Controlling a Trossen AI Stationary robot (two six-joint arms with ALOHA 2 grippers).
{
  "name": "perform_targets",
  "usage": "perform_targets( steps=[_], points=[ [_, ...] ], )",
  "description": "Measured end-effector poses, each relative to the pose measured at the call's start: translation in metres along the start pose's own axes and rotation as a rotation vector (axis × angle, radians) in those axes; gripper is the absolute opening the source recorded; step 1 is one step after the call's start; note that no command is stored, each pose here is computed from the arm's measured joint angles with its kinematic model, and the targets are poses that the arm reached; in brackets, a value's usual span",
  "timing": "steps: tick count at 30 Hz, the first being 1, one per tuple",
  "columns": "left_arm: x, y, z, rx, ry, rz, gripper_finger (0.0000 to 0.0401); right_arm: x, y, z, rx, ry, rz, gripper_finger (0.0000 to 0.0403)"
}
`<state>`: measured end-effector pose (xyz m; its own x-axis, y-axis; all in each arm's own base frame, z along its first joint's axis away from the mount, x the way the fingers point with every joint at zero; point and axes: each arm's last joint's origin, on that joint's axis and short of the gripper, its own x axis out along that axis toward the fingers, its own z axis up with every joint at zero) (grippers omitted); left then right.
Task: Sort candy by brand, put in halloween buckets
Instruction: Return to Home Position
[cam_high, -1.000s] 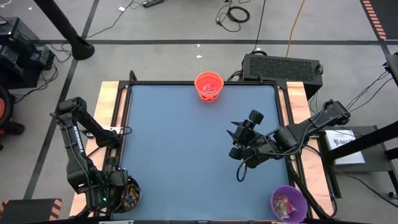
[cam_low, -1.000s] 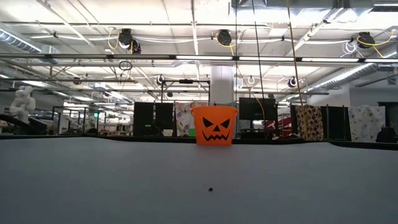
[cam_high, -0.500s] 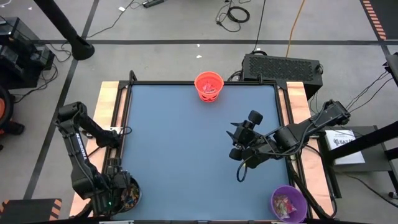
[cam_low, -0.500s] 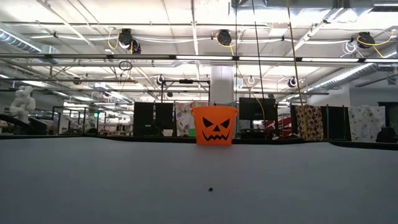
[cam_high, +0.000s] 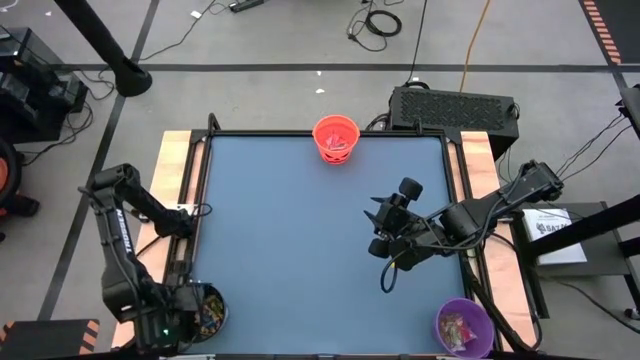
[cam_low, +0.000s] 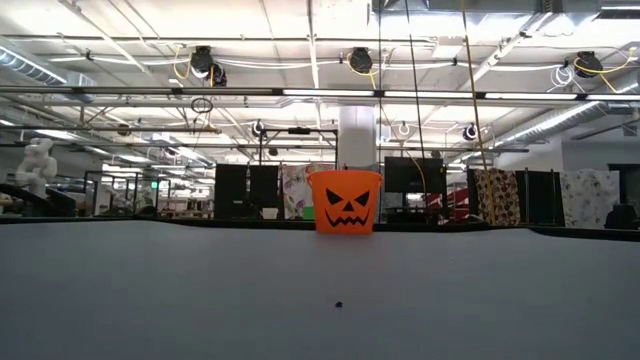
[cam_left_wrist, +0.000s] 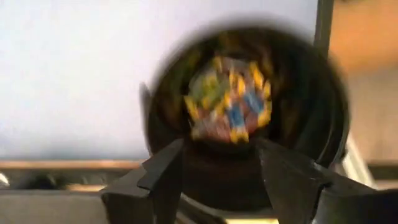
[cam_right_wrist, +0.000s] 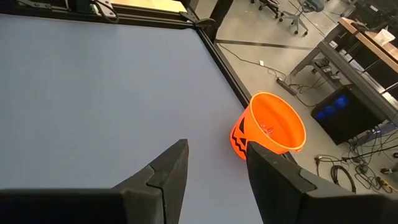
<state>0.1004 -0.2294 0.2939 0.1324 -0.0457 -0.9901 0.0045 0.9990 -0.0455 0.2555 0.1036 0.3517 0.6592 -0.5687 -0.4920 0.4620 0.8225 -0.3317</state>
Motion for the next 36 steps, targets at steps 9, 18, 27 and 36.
perform_targets(
  steps=[9, 18, 27, 36],
  points=[
    [-0.055, 0.015, 0.036, 0.231, -0.508, 0.216, 0.0185, 0.000, 0.001, 0.002, -0.127, -0.015, 0.006, 0.0155],
    [-0.127, 0.089, 0.061, 0.173, -0.954, 0.674, 0.0047, -0.010, -0.002, 0.006, -0.351, -0.025, 0.242, 0.0154],
    [-0.123, 0.136, 0.031, -0.103, -1.133, 0.731, 0.0011, -0.003, -0.012, -0.048, -0.303, -0.133, 0.353, 0.0087],
    [-0.060, 0.126, 0.049, -0.259, -1.150, 0.580, 0.0012, 0.005, -0.049, -0.087, -0.126, -0.394, 0.535, 0.0008]
  ],
)
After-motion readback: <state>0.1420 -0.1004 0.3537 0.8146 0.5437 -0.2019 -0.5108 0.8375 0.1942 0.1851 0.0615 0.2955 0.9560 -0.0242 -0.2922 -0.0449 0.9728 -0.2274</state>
